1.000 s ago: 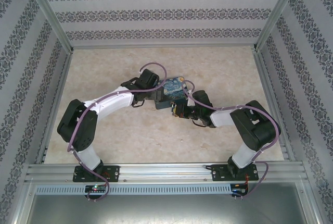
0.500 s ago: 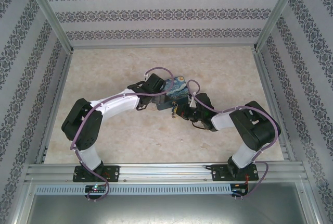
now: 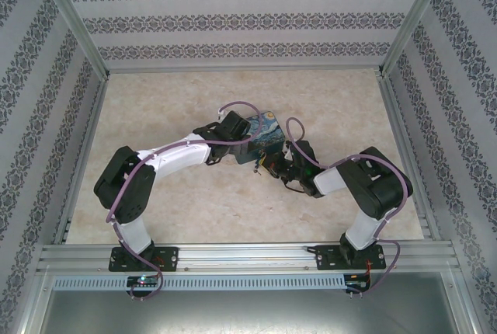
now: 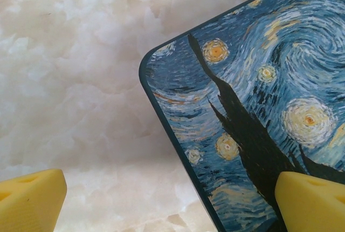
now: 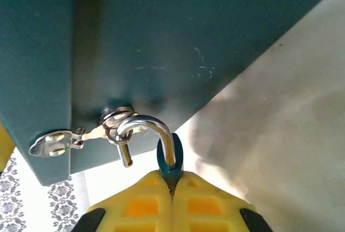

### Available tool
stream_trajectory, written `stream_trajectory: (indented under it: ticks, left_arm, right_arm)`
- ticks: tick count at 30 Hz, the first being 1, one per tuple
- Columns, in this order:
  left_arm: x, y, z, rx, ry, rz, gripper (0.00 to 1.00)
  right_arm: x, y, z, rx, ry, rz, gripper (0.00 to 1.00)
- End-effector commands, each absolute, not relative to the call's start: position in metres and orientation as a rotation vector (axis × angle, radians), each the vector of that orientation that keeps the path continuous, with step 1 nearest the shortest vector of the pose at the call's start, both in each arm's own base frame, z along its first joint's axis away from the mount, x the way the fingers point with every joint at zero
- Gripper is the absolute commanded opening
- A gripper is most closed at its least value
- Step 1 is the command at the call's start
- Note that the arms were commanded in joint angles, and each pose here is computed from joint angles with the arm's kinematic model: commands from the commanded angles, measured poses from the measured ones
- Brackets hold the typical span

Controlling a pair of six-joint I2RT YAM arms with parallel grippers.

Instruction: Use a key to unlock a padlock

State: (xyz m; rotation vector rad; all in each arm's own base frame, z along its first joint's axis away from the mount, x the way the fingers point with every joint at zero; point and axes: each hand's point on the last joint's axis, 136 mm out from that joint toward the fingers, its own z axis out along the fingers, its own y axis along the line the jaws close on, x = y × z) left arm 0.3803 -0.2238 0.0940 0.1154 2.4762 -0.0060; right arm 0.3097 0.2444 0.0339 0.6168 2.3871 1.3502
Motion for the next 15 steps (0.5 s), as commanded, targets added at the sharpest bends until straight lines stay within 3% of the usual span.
stream_trajectory:
  ticks: [1, 15]
  left_arm:
    - [0.360, -0.205, 0.059, 0.183, 2.574, 0.149, 0.99]
    - [0.354, -0.209, 0.048, 0.227, 2.609, 0.132, 1.00]
  right_arm:
    - [0.306, 0.229, 0.012, 0.761, 2.411, 1.259, 0.00]
    - [0.323, 0.219, 0.017, 0.770, 2.379, 1.240, 0.00]
